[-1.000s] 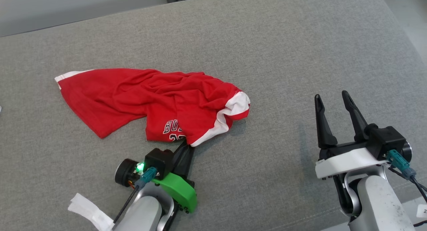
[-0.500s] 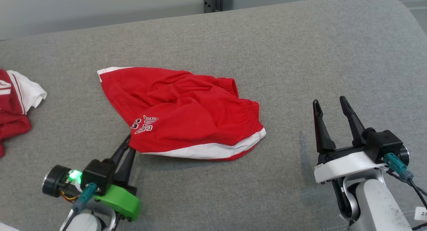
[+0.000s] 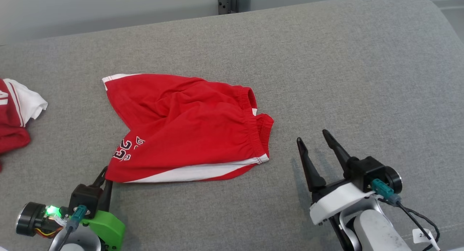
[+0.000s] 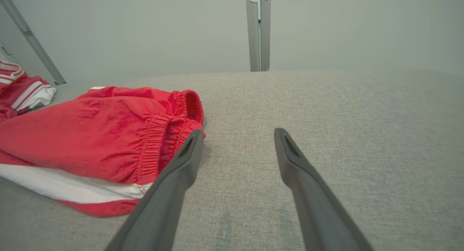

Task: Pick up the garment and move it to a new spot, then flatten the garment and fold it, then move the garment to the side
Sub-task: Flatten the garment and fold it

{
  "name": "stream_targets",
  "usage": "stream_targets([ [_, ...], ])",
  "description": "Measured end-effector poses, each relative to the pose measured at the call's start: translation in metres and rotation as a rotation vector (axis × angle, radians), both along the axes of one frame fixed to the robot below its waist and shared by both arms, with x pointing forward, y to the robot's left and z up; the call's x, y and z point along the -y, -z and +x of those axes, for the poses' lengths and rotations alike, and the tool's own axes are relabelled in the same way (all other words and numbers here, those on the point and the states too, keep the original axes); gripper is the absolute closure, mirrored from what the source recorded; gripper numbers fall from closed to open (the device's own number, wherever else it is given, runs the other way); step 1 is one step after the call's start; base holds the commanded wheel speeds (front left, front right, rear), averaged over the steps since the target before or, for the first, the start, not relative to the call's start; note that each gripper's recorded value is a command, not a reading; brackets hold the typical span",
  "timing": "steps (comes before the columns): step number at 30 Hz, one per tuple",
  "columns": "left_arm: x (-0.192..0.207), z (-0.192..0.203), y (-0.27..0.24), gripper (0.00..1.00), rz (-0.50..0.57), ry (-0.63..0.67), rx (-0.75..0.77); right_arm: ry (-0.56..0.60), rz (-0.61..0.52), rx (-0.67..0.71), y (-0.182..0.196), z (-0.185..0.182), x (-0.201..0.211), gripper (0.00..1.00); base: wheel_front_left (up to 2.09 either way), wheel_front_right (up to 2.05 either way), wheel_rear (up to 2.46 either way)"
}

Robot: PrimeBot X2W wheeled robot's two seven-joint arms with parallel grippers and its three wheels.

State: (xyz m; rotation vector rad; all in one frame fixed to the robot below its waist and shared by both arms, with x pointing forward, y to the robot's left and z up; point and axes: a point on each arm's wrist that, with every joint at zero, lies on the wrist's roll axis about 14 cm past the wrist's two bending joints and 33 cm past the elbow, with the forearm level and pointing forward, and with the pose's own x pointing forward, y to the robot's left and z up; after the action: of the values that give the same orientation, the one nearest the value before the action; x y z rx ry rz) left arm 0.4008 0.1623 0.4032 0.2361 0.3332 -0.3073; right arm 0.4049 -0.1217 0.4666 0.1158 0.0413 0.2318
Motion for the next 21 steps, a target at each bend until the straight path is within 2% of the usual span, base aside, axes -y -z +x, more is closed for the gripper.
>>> stream_targets([
  [1, -0.002, -0.001, 0.001, 0.01, 0.002, -0.009, 0.002, -0.019, 0.000, -0.010, 0.003, -0.001, -0.006, 0.00, 0.00, 0.00, 0.00],
  [4, -0.013, -0.003, 0.004, 0.00, 0.006, -0.055, 0.018, -0.073, -0.004, -0.041, 0.013, -0.005, -0.023, 0.00, 0.00, 0.00, 0.00],
  [14, -0.039, -0.013, -0.015, 0.00, -0.104, -0.228, 0.114, -0.276, -0.057, -0.122, 0.041, -0.010, -0.082, 0.00, 0.00, 0.00, 0.00],
  [21, -0.049, -0.024, -0.036, 0.00, -0.232, -0.366, 0.183, -0.336, -0.087, -0.155, 0.053, 0.000, -0.099, 0.00, 0.00, 0.00, 0.00],
])
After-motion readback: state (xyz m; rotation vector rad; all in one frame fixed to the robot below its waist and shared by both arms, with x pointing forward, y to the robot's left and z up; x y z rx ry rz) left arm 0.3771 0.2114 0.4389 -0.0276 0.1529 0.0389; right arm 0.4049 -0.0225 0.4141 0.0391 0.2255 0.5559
